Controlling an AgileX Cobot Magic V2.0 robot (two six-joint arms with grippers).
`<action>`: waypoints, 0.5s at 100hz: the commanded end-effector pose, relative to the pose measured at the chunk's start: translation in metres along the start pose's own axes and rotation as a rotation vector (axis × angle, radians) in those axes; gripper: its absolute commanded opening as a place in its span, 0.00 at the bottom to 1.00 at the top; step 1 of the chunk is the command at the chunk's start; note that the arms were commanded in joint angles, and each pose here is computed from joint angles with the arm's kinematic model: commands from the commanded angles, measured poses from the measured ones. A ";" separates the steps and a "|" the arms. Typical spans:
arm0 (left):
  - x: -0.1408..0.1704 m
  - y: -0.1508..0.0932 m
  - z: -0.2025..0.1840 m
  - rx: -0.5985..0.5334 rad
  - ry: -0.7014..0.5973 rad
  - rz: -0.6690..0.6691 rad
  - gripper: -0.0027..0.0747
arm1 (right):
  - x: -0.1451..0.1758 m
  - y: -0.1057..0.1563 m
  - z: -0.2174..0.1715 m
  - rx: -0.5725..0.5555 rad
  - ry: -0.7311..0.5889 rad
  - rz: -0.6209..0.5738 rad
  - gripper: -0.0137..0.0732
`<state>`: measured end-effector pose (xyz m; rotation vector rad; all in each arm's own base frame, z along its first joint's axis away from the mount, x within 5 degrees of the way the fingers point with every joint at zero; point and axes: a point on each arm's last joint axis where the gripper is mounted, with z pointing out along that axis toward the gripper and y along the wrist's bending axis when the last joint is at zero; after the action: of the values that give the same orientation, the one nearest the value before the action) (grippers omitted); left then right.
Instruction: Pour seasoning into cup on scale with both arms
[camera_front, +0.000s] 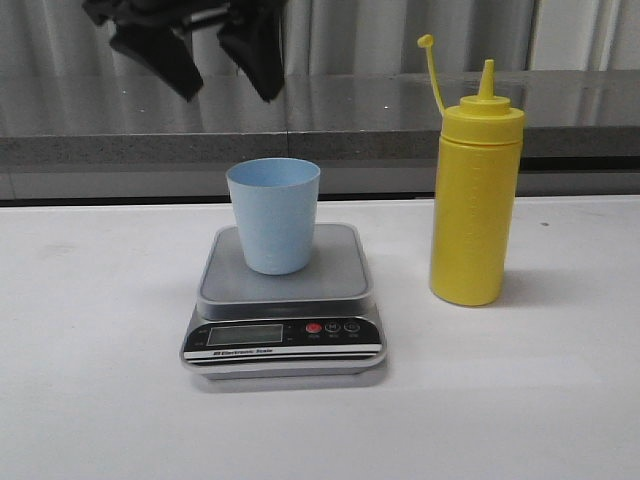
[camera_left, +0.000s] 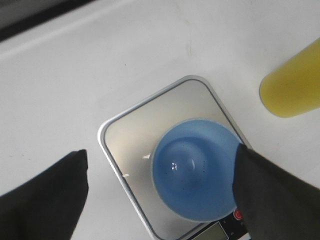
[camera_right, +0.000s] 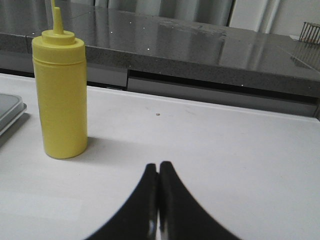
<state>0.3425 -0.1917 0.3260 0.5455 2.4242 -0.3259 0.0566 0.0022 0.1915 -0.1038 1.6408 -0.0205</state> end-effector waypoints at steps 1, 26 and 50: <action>-0.017 -0.005 -0.052 -0.018 -0.171 0.032 0.77 | -0.007 0.000 -0.001 0.003 -0.093 -0.008 0.02; -0.012 0.024 -0.104 -0.102 -0.304 -0.015 0.77 | -0.007 0.000 -0.001 0.003 -0.093 -0.008 0.02; 0.029 0.061 -0.133 -0.202 -0.444 -0.092 0.77 | -0.007 0.000 -0.001 0.003 -0.093 -0.008 0.02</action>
<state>0.2969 -0.0990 0.3818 0.3162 2.1980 -0.1980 0.0566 0.0022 0.1915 -0.1038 1.6408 -0.0205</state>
